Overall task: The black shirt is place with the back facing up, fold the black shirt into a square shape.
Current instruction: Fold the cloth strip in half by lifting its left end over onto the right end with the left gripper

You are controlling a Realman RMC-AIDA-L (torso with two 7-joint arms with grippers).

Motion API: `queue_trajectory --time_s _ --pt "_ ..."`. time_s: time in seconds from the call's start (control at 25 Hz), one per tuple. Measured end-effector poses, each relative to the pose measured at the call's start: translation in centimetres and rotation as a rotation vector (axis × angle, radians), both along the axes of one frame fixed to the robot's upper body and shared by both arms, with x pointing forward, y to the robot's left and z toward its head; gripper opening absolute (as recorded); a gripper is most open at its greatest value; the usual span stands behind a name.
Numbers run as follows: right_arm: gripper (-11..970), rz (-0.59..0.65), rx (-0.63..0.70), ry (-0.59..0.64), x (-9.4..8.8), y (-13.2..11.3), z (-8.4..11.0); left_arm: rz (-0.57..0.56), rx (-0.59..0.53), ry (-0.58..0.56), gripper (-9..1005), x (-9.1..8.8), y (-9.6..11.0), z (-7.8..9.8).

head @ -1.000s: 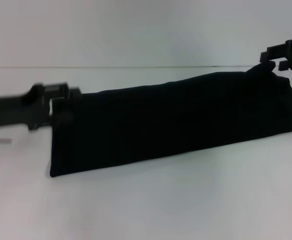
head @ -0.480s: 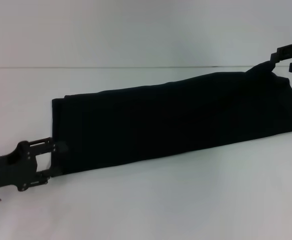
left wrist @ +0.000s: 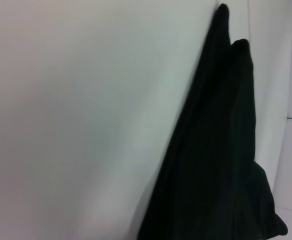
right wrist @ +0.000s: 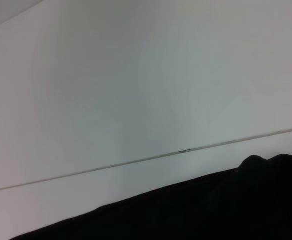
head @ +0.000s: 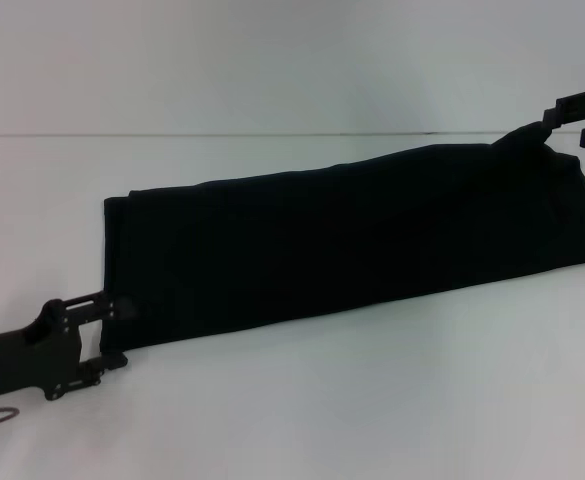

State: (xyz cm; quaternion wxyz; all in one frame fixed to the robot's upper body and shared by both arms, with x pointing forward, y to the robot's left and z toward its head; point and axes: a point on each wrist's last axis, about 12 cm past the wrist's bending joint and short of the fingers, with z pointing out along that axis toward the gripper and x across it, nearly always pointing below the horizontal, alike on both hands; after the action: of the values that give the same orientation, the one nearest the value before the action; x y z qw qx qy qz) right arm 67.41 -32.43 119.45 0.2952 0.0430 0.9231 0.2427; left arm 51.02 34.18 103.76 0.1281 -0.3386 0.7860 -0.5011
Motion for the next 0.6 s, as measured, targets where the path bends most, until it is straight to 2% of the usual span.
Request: queue_trajectory --time_s 0.28,0.48,0.6 --pt "678 -0.005 -0.001 -0.009 0.1 0.0 -0.1 0.043 -0.018 0.030 718 -0.3 -0.3 -0.9" --pt "678 -0.001 -0.002 -0.014 0.2 0.1 0.1 0.064 -0.022 0.037 700 0.1 -1.1 -1.3" --pt "678 0.001 -0.003 -0.016 0.2 0.2 0.1 0.069 -0.021 0.032 698 1.0 -1.8 -1.3"
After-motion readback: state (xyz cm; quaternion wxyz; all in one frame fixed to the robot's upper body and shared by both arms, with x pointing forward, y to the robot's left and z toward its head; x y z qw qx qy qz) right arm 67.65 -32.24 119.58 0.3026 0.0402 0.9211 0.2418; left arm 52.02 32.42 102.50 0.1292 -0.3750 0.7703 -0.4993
